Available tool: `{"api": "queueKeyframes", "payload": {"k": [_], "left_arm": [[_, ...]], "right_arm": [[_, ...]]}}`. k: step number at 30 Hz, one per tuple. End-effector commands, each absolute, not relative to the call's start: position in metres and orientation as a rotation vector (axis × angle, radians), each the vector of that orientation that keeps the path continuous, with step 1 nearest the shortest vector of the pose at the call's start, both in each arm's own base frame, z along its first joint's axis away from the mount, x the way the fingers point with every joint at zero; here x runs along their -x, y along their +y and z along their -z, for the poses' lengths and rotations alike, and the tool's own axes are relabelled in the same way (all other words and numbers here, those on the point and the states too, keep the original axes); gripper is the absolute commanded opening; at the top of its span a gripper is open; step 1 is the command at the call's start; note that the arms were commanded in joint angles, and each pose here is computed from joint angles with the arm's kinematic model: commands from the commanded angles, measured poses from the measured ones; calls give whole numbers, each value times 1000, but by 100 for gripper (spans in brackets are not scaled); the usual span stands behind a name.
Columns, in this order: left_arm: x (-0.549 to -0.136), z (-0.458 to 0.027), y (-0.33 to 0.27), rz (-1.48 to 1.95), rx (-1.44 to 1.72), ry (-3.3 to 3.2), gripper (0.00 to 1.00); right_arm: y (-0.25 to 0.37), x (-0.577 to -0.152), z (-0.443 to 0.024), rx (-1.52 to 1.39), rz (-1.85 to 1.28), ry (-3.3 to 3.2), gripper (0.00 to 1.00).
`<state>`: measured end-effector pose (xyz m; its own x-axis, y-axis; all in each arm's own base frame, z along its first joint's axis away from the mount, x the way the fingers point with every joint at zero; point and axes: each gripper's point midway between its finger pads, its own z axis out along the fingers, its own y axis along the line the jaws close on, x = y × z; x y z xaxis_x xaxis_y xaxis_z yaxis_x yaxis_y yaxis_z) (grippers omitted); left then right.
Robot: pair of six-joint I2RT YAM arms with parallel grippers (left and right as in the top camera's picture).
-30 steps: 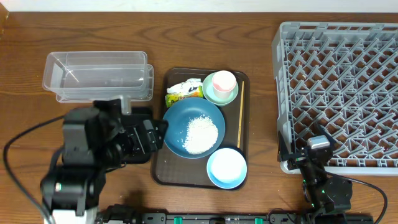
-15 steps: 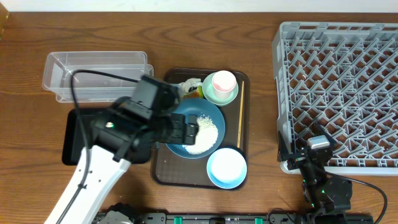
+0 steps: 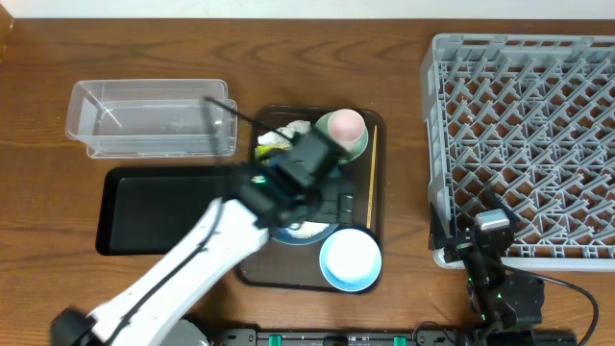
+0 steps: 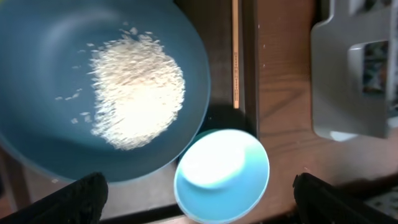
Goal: Sort waste into correct bins and load items into the dishwasher rack
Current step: 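Grasp the rim of the blue rice bowl with the left gripper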
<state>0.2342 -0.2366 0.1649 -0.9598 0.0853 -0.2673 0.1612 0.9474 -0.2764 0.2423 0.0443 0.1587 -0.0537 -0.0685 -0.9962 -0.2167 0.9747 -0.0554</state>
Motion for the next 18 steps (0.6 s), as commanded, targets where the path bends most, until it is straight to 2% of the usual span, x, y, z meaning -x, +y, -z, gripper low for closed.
{"api": "queueKeyframes", "payload": {"k": [1,13,18], "left_arm": [[-239,-149,-241,340,-151,2865,98],[-264,-90,-257,181,-171,2891,99],[-270,-68,-264,59,-173,2853,89]], "right_arm": [[46,-242,-158,232,-124,1623,99],[46,-242,-158,232,-124,1623,99],[46,-242,-158,232,-124,1623,99]]}}
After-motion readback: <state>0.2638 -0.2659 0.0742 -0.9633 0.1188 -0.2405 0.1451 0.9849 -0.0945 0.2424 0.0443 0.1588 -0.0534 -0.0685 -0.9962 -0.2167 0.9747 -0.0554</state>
